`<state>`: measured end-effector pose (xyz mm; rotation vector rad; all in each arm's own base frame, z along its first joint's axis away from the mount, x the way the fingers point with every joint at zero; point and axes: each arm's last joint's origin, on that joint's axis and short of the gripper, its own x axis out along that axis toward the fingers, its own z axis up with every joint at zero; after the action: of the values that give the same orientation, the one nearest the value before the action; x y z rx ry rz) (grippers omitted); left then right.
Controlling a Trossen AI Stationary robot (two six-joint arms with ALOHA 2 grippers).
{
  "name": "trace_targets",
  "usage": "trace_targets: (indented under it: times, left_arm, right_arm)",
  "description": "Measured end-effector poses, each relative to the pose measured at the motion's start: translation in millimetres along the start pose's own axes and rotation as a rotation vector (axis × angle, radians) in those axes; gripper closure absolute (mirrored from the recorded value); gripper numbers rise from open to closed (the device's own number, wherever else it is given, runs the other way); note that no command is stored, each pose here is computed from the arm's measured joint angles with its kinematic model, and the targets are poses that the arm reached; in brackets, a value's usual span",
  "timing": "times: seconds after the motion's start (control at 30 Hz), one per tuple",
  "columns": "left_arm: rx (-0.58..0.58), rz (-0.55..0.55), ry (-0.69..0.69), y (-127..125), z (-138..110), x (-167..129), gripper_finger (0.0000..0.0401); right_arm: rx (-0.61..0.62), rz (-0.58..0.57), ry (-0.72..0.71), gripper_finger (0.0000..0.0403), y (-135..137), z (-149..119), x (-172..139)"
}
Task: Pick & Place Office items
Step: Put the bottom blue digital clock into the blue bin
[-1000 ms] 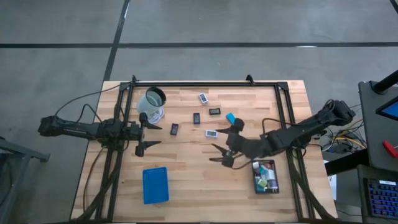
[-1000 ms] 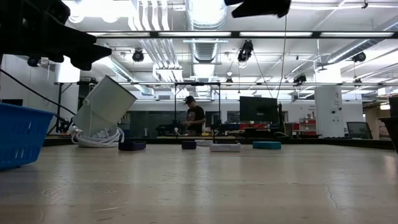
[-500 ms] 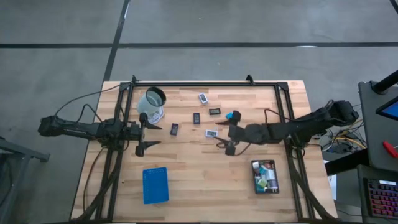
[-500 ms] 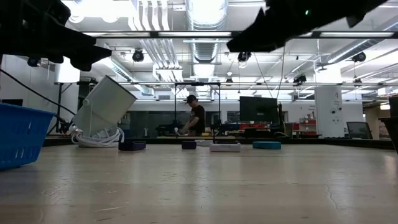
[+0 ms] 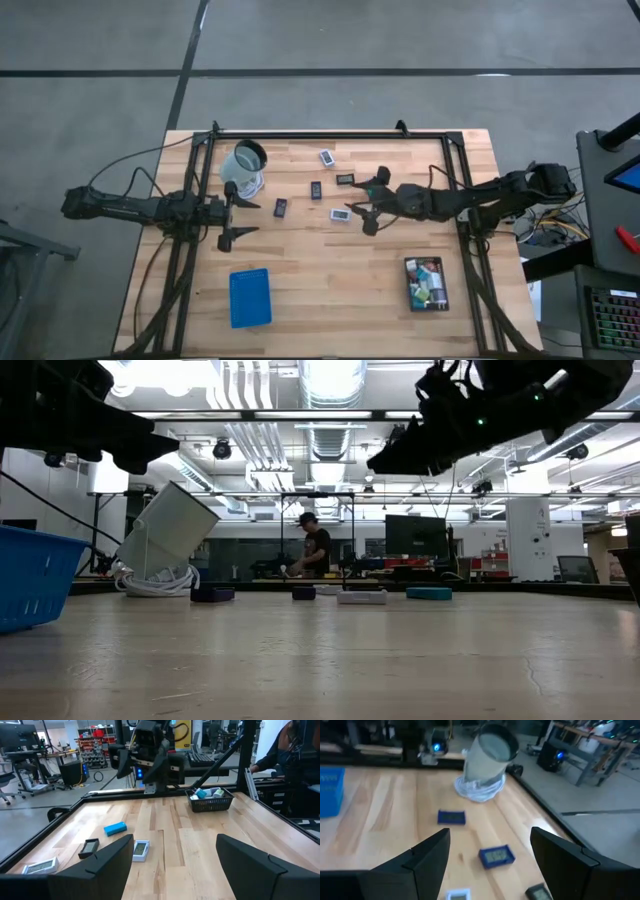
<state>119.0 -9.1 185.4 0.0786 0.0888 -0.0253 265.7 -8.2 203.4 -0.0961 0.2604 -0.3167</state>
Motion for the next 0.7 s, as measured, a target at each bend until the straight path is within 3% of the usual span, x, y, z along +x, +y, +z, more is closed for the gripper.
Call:
trace_targets:
  times: [0.7]
  left_arm:
    - [0.0, 0.0, 0.0, 0.0, 0.0, 0.0, 0.0112]
  right_arm:
    - [0.007, 0.042, -0.016, 0.0129, 1.2, 6.9, 1.3]
